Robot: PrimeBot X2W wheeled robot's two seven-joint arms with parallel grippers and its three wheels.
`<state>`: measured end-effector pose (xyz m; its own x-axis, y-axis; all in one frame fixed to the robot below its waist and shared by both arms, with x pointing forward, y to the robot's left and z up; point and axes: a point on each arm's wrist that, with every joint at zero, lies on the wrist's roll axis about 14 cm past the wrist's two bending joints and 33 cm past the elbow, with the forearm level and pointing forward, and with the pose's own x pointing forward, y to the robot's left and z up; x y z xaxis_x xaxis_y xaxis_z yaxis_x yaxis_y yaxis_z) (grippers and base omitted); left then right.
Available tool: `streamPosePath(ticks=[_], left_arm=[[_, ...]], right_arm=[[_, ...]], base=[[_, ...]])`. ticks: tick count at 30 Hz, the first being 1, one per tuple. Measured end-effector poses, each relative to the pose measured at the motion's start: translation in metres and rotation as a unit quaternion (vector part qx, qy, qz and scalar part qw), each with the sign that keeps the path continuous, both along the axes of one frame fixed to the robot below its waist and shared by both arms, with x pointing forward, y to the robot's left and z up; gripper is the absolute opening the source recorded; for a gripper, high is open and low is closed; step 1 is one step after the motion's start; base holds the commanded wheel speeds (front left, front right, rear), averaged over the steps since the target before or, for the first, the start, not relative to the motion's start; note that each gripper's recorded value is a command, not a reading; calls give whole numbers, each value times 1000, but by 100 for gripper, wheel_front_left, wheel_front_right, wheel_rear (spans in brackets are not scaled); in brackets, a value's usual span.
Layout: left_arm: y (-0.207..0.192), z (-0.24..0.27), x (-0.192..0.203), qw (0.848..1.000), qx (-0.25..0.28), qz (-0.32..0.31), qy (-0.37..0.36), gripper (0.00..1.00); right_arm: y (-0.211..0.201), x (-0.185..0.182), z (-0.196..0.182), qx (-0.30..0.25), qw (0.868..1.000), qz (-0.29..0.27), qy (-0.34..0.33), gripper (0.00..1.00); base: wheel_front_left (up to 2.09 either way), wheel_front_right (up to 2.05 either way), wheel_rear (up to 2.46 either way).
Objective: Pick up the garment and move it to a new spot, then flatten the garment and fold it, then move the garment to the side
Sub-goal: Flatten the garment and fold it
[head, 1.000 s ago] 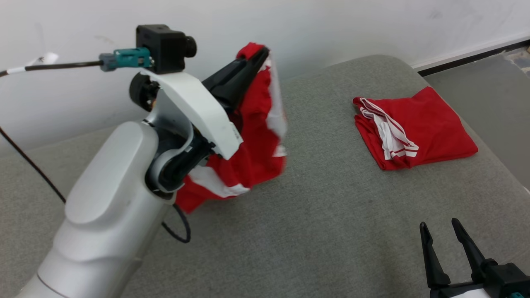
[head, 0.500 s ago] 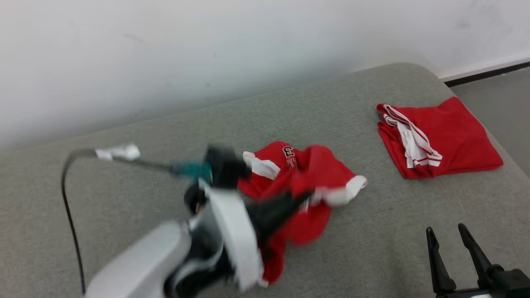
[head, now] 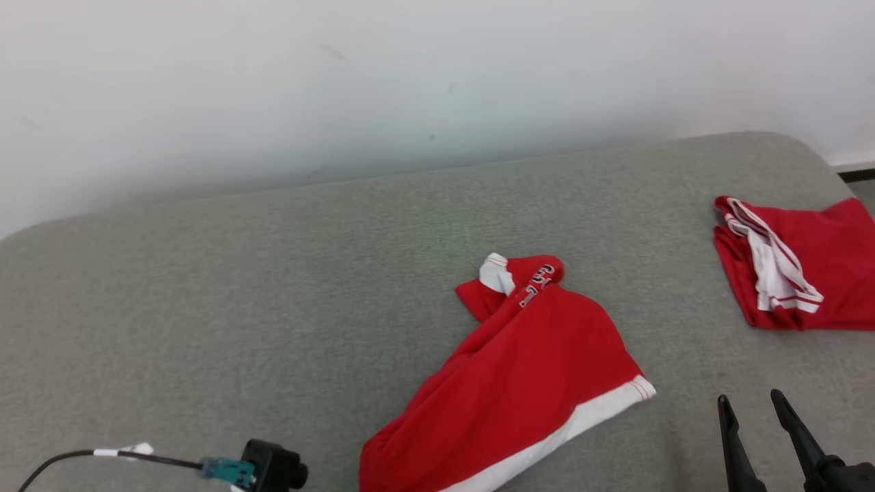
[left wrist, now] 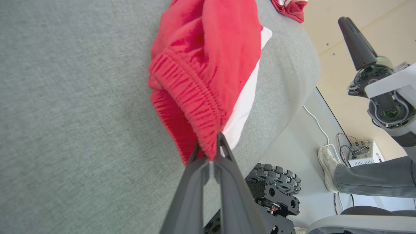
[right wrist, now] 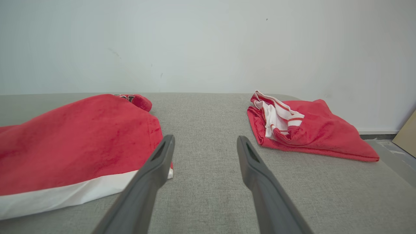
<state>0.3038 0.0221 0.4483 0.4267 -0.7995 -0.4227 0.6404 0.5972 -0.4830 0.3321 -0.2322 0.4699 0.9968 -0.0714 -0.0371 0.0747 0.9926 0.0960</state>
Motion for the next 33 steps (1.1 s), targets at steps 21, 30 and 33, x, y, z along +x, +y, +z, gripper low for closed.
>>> streamPosePath(ticks=[21,30,33], left_arm=[[64,-29,13,987,13,158,-16,100],[88,12,32,953,-11,267,-144,100],[98,23,35,936,-11,308,-172,100]], right_arm=[[34,16,-1,2,998,58,-1,100],[16,10,14,-8,999,34,-24,100],[13,8,17,-12,999,31,-28,100]], base=[[0,0,0],[0,0,0],[0,0,0]])
